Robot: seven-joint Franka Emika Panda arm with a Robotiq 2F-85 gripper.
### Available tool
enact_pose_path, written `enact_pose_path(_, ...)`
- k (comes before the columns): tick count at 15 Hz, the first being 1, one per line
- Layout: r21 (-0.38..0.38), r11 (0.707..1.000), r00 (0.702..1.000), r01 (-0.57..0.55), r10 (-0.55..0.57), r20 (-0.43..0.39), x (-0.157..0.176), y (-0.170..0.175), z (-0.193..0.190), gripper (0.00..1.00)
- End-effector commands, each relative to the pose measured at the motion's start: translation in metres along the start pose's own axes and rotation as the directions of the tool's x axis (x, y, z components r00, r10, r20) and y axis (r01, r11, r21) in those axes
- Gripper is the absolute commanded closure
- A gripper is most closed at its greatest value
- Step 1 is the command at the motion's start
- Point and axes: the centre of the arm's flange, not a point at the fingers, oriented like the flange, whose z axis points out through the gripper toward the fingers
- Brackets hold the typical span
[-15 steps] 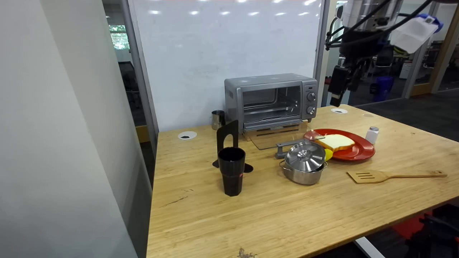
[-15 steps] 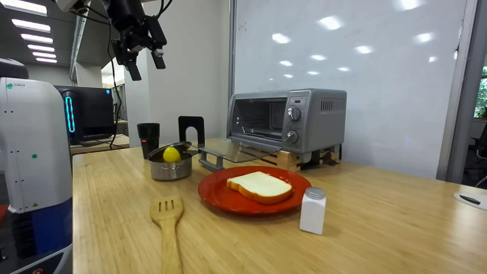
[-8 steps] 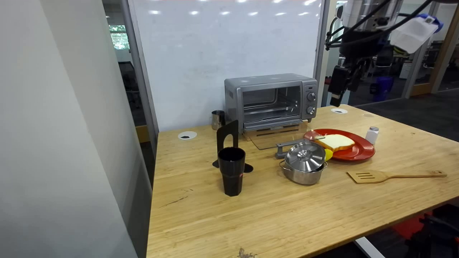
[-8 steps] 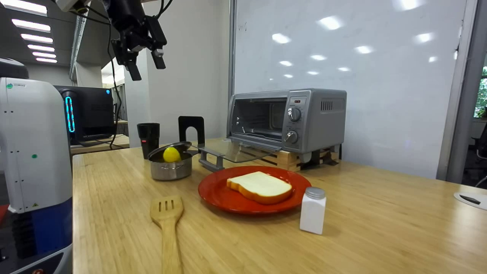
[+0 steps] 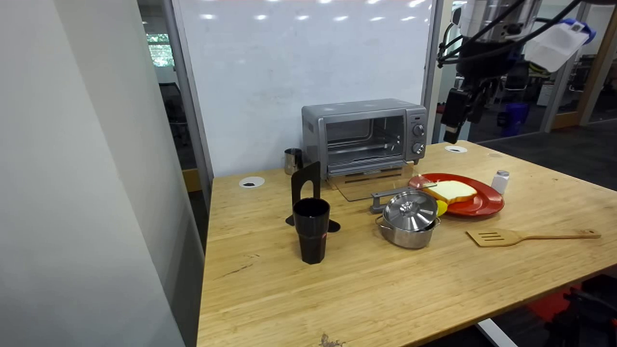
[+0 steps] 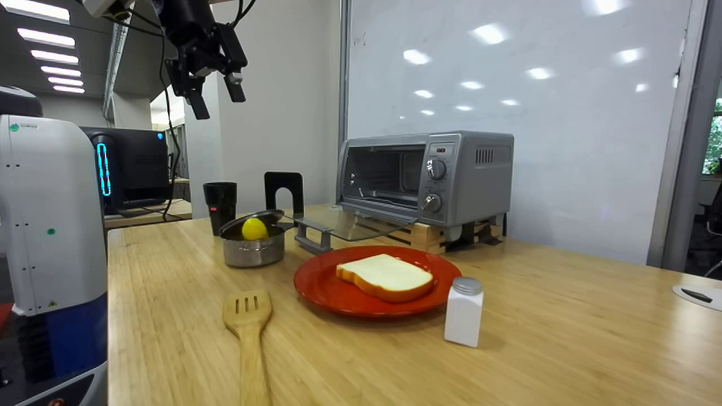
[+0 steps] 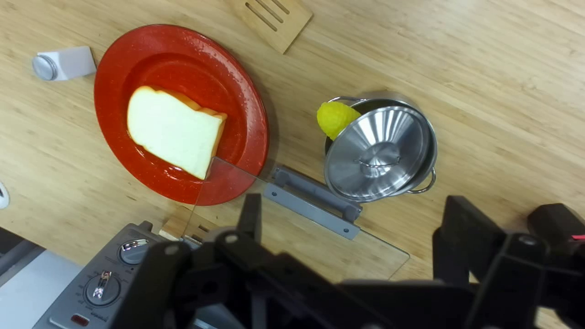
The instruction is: Remove the lid from the pot
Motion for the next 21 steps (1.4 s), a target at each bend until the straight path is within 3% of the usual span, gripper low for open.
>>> enact_pose_path(1,0.000,1.000,1.000,0.000,0.000,0.000,0.000,0.000,0.000,0.00)
enact_pose_path(16,0.000,1.000,1.000,0.000,0.000,0.000,0.000,0.000,0.000,0.00)
enact_pose_path(19,0.018,0.999,0.999,-0.034,0.034,0.009,0.014,0.020,0.000,0.00)
enact_pose_path(21,0.034,0.999,1.000,0.011,-0.011,0.006,0.027,0.038,-0.002,0.00)
